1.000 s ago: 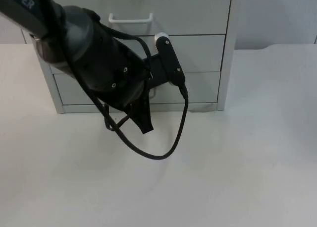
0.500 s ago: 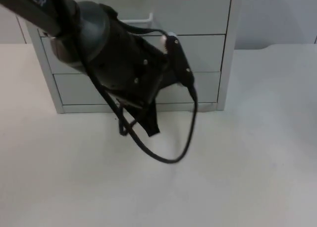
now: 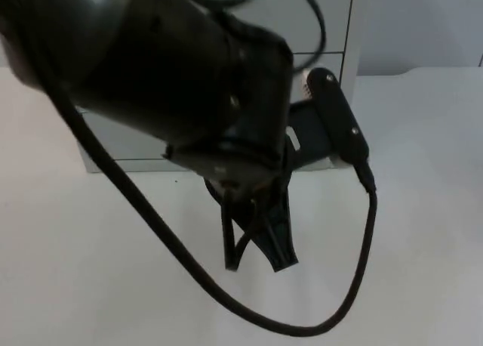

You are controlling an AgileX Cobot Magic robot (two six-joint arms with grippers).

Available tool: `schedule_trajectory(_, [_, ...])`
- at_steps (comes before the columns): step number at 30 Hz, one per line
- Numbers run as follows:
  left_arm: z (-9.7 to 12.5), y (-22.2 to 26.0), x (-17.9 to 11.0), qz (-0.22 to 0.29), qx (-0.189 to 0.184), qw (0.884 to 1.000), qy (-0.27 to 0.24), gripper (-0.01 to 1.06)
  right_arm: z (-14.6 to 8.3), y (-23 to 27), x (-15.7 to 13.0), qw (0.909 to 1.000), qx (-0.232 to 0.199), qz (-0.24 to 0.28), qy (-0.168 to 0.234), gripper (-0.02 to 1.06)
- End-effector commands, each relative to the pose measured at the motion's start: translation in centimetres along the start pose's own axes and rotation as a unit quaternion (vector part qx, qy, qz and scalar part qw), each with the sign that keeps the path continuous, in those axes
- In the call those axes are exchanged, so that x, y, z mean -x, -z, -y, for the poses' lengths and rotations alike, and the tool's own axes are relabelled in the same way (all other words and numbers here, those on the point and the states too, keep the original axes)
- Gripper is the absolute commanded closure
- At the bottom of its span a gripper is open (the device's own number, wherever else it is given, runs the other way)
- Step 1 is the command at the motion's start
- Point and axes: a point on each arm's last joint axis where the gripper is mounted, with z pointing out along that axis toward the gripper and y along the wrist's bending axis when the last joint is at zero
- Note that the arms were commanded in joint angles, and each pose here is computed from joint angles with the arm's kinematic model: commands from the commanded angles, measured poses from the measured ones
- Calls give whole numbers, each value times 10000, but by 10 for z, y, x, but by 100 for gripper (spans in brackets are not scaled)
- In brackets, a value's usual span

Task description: Open the drawer with the left hand, place the block into the drawer with the right hand, then close the drawer with the left hand.

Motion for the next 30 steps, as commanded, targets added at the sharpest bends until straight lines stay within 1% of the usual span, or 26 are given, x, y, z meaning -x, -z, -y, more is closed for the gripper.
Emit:
schedule_trajectory(1, [1, 10, -1, -7, -206, 9997, 97, 105, 2, 1, 0, 10000, -38, 53, 43, 25])
schedule_trajectory(3, [-2, 18, -2, 13, -293, 9995, 155, 105, 2, 1, 0, 10000, -38, 53, 43, 25])
schedule_trajectory(5, [-4, 21, -2, 33, -288, 9995, 147, 105, 2, 1, 0, 10000, -38, 53, 43, 25])
schedule_trajectory(8, [-8, 30, -2, 61, -413, 9986, 328, 105, 2, 1, 0, 10000, -38, 53, 43, 25])
schedule_trajectory(11, [-10, 37, -4, 56, -489, 9981, 376, 105, 2, 1, 0, 10000, -38, 53, 43, 25])
schedule_trajectory(13, [-12, 46, -4, 99, -611, 9970, 468, 105, 2, 1, 0, 10000, -38, 53, 43, 25])
schedule_trajectory(15, [-19, 51, -7, 127, -739, 9949, 680, 105, 2, 1, 0, 10000, -38, 53, 43, 25])
schedule_trajectory(16, [-19, 51, -7, 127, -739, 9949, 680, 105, 2, 1, 0, 10000, -38, 53, 43, 25])
schedule_trajectory(19, [-39, 58, -15, 164, -879, 9909, 1002, 105, 2, 1, 0, 10000, -39, 43, 44, 25])
schedule_trajectory(20, [-49, 60, -20, 172, -919, 9884, 1200, 105, 2, 1, 0, 10000, -39, 43, 44, 25])
schedule_trajectory(21, [-49, 60, -20, 172, -919, 9884, 1200, 105, 2, 1, 0, 10000, -39, 43, 44, 25])
schedule_trajectory(23, [-70, 64, -31, 198, -1000, 9815, 1622, 105, 2, 1, 0, 10000, -39, 43, 44, 25])
schedule_trajectory(25, [-94, 71, -46, 266, -1087, 9687, 2215, 105, 2, 1, 0, 10000, -31, 42, 35, 25])
schedule_trajectory(26, [-104, 75, -52, 312, -1106, 9636, 2414, 105, 2, 1, 0, 10000, -31, 42, 35, 25])
schedule_trajectory(27, [-104, 75, -52, 312, -1106, 9636, 2414, 105, 2, 1, 0, 10000, -31, 42, 35, 25])
schedule_trajectory(29, [-125, 83, -69, 380, -1113, 9491, 2922, 105, 1, 2, 0, 10000, -8, 42, 51, 25])
schedule_trajectory(30, [-134, 88, -77, 421, -1062, 9438, 3100, 105, 0, 2, 0, 10000, -1, 41, 42, 25])
